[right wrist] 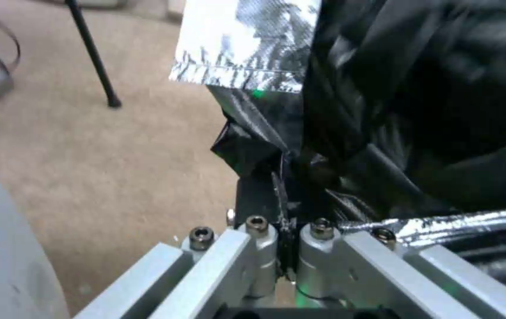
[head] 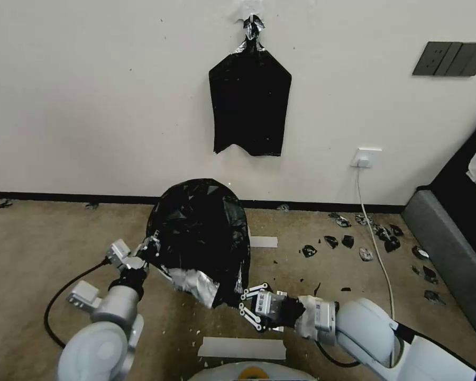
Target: Place a trash bag onto the trash bin.
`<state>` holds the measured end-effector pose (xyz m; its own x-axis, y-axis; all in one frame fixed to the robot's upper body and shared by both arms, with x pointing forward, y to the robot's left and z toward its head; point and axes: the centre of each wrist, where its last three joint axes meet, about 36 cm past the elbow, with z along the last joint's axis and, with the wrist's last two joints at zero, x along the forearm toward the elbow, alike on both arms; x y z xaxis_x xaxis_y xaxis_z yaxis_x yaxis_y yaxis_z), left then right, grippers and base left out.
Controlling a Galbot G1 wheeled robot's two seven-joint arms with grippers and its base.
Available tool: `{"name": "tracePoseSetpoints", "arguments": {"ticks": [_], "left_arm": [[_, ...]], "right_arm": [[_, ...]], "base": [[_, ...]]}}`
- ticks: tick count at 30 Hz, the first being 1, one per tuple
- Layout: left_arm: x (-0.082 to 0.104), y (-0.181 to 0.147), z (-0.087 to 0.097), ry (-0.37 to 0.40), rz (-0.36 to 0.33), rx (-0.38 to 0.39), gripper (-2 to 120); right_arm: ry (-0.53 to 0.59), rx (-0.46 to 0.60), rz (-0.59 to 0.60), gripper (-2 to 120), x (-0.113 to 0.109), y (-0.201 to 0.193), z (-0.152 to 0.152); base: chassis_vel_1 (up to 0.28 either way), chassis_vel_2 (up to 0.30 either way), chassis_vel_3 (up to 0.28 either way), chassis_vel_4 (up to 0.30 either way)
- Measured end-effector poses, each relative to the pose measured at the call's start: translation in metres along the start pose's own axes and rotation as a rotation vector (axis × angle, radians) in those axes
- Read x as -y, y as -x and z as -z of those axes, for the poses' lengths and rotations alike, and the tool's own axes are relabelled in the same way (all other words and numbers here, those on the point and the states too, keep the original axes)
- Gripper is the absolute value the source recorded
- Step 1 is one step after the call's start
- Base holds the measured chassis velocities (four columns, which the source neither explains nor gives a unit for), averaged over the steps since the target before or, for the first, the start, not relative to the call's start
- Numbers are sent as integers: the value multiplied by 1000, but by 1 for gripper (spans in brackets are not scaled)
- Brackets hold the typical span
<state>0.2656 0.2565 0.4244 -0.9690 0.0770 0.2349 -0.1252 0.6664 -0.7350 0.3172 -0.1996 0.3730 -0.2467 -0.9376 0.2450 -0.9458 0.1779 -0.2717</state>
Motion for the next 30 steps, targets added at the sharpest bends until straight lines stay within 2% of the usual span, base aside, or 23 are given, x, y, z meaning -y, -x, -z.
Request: {"name": "tracePoseSetpoints", "arguments": {"ticks": [5,12,30], "left_arm": [[10,-8,-4,-24,19,-18,7],[19,-13,-9,-47,38,-43,7],[34,-26,-18,-80,41,-57,7]], "right_arm": [[-133,-44,15,0,6,8,-18],[-195,-103,-3,0,10,14,-42],[-149,-225,-84,0,17,21,-101]], "base": [[0,0,0,0],[0,0,0,0],[0,0,0,0]]}}
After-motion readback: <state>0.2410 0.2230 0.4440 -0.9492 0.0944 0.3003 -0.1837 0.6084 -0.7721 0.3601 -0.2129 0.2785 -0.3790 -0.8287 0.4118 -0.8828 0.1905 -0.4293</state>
